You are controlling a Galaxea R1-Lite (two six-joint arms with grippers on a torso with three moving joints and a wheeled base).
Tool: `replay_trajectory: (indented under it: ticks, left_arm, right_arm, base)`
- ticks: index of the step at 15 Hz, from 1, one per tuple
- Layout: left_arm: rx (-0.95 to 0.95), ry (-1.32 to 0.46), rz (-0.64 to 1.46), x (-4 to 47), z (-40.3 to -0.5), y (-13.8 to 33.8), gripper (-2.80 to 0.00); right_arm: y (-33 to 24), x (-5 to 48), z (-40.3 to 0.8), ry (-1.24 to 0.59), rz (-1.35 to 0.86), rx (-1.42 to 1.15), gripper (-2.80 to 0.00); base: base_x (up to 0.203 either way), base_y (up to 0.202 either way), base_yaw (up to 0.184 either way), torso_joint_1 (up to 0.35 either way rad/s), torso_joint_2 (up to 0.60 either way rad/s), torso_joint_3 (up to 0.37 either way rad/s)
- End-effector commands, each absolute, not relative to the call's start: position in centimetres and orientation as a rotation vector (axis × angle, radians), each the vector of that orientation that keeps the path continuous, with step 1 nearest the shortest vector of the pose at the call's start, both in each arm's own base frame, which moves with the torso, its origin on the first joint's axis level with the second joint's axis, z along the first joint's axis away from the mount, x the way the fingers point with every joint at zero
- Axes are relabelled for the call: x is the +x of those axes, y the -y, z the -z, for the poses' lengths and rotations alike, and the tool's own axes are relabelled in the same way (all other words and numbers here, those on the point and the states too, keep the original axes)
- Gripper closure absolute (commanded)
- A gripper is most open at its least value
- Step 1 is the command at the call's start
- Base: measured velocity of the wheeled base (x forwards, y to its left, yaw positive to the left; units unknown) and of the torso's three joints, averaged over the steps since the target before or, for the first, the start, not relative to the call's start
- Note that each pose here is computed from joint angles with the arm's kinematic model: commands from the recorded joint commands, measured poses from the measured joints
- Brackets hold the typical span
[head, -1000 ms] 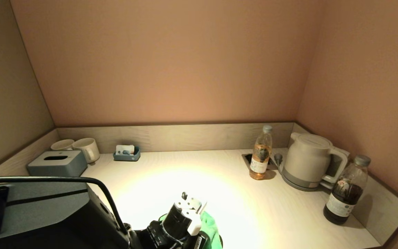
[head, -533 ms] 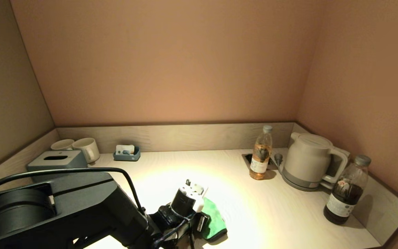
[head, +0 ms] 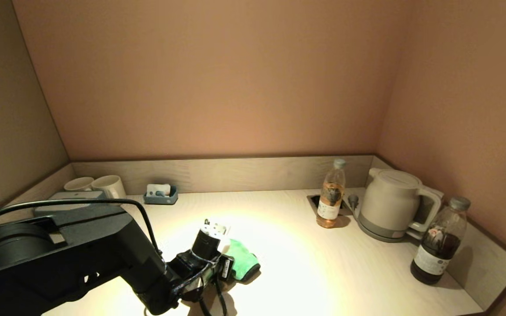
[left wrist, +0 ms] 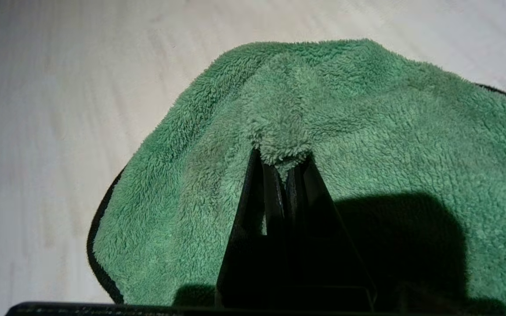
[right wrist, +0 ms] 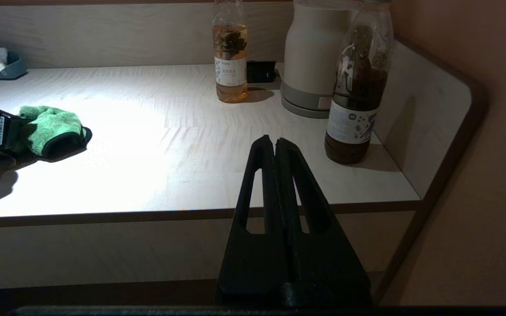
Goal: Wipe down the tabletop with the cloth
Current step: Sweep the stains on the table
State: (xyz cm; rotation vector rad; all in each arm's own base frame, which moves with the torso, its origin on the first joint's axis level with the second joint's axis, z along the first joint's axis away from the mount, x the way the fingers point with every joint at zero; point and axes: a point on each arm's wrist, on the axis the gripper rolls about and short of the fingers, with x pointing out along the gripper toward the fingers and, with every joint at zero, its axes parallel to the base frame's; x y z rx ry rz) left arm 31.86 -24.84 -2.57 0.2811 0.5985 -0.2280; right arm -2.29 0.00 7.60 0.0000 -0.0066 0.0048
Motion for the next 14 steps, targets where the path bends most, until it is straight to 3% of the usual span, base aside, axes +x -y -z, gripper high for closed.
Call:
replay_trajectory:
  ticks: [1,6,9,14]
  left_arm:
    - [0.29,-0.612,0.172,30.4,1.4,23.2,0.0]
    - [0.325,-0.628,0.248,25.6,0.6,24.1,0.0]
    - [0.367,-0.597,0.37,22.4,1.4,27.1,0.0]
    - [0.396,-0.521,0.46,22.7,1.4,30.6,0.0]
  right_arm:
    - [0.0,-2.3,-7.6,0.006,-0.005,0.0,0.0]
    - [0.0,-2.3,-7.6,0.006,-0.005,0.0,0.0]
    - [0.0,-2.3,-7.6,0.006,-0.005,0.0,0.0]
    - [0.0,-2.3,-7.6,0.006,-0.004,0.0,0.0]
  base:
    - [0.0,0.0,0.0,0.0,0.0,0.0]
    - [0.0,0.0,0.0,0.0,0.0,0.0]
    - [0.0,0.0,0.0,0.0,0.0,0.0]
    - [0.0,0.0,0.0,0.0,0.0,0.0]
